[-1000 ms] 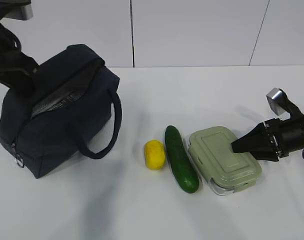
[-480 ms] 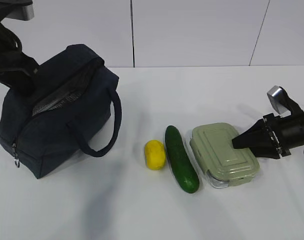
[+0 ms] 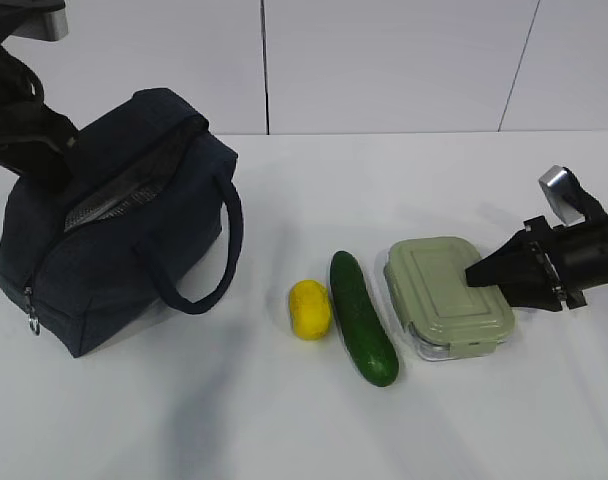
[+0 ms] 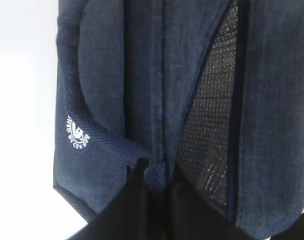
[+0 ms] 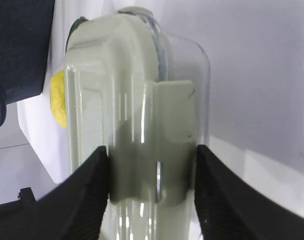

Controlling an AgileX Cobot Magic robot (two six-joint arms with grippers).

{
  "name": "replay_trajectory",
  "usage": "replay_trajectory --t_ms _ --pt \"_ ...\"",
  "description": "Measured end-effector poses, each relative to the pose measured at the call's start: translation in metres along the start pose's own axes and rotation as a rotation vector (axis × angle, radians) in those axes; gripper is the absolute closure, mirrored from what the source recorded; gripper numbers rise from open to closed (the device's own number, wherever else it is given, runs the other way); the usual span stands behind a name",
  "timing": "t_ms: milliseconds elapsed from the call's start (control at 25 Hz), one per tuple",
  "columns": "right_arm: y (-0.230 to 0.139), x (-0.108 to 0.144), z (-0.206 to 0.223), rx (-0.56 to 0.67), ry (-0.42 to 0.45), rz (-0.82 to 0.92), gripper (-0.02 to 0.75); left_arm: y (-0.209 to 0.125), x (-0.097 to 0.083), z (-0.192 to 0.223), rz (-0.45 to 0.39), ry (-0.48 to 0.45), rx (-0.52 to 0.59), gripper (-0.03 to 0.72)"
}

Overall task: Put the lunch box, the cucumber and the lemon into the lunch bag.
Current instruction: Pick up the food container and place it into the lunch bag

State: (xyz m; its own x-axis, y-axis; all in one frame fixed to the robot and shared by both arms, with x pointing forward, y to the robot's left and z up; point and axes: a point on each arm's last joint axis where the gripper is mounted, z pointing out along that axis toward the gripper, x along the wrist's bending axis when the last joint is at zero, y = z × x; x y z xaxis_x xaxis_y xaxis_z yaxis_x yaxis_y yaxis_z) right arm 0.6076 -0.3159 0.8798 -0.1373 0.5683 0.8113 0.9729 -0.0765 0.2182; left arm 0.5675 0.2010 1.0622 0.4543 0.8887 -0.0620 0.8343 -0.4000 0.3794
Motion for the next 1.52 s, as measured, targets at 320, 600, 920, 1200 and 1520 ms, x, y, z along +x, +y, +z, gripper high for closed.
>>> replay_trajectory --t_ms 320,600,920,1200,1520 --pt "0.009 0.014 -0.009 -0.073 0.001 -0.010 0.344 0.000 0.000 0.000 0.000 0.000 0.000 0.675" --pt "0.017 0.041 -0.020 -0.147 0.024 -0.052 0.344 0.000 0.000 0.001 0.000 0.000 0.002 0.675" --pt "0.022 0.073 -0.007 -0.167 0.082 -0.077 0.345 0.000 0.000 0.001 0.000 -0.001 0.004 0.675" --pt "0.023 0.101 0.014 -0.161 0.147 -0.088 0.345 0.000 0.000 0.001 0.001 0.000 0.004 0.675" --pt "0.026 0.131 0.038 -0.129 0.203 -0.125 0.345 0.000 0.000 0.001 0.001 0.000 0.004 0.675"
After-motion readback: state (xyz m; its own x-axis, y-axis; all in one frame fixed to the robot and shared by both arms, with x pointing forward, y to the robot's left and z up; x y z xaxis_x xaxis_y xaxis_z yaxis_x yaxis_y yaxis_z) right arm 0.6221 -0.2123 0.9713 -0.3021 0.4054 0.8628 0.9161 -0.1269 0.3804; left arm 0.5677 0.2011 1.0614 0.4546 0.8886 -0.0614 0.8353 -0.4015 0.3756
